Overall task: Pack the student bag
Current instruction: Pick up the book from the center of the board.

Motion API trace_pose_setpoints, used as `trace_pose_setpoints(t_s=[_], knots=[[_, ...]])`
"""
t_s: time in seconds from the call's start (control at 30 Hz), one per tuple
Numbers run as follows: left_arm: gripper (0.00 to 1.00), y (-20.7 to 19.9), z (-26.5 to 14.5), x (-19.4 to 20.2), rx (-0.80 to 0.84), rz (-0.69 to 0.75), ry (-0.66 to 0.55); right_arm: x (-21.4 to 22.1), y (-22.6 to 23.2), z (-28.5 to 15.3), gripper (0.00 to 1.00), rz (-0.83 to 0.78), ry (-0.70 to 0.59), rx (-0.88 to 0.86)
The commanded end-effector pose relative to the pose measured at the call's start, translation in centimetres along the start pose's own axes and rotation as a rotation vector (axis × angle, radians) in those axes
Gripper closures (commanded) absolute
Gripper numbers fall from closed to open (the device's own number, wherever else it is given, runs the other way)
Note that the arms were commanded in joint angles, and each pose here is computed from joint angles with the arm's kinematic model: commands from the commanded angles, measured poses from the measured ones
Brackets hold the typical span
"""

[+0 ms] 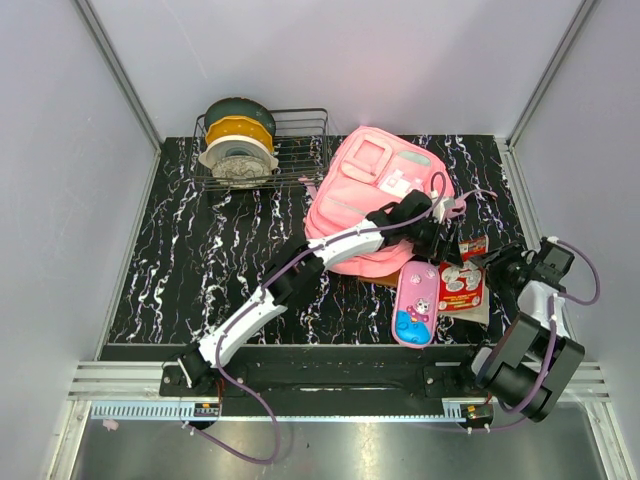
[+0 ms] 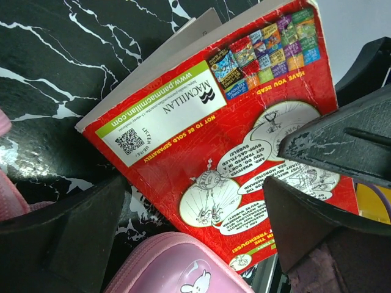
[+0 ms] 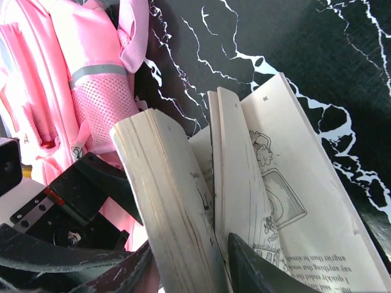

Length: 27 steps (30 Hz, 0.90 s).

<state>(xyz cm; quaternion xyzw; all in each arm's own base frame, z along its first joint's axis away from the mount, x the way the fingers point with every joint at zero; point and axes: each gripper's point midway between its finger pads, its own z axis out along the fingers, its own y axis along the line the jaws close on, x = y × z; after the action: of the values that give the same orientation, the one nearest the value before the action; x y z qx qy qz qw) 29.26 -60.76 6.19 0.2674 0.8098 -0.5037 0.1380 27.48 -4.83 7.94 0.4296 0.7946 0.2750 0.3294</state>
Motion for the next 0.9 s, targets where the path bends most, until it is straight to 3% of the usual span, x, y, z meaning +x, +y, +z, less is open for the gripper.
trace_pose_setpoints(t_s=[0.0, 0.1, 0.13, 0.3, 0.5, 0.63, 0.87], knots=[[0.01, -2.7, 1.0, 1.5, 0.097, 0.001, 0.039, 1.6, 1.4, 0.0, 0.47, 0.024, 0.093, -0.069], [0.01, -2.8, 0.8, 1.3, 0.098, 0.001, 0.034, 1.4, 0.6, 0.1, 0.59, 0.028, 0.086, -0.015], [0.01, -2.8, 0.8, 1.2, 0.097, 0.002, 0.030, 1.2, 0.5, 0.1, 0.71, 0.026, 0.082, -0.008], [0.01, -3.6, -0.3, -0.1, 0.086, 0.026, -0.007, 0.1, 0.5, -0.7, 0.99, 0.008, 0.024, 0.041], [0.01, -7.0, -5.1, -5.0, 0.024, 0.143, -0.192, -3.1, 2.4, -3.5, 1.00, -0.052, -0.134, 0.084], [0.01, -9.4, -8.7, -8.1, 0.044, 0.199, -0.295, -4.4, 3.9, -4.2, 1.00, -0.029, -0.160, 0.074], [0.01, -10.6, -12.8, -9.9, 0.081, 0.186, -0.332, -6.0, 7.9, -5.2, 1.00, -0.032, -0.204, -0.069]])
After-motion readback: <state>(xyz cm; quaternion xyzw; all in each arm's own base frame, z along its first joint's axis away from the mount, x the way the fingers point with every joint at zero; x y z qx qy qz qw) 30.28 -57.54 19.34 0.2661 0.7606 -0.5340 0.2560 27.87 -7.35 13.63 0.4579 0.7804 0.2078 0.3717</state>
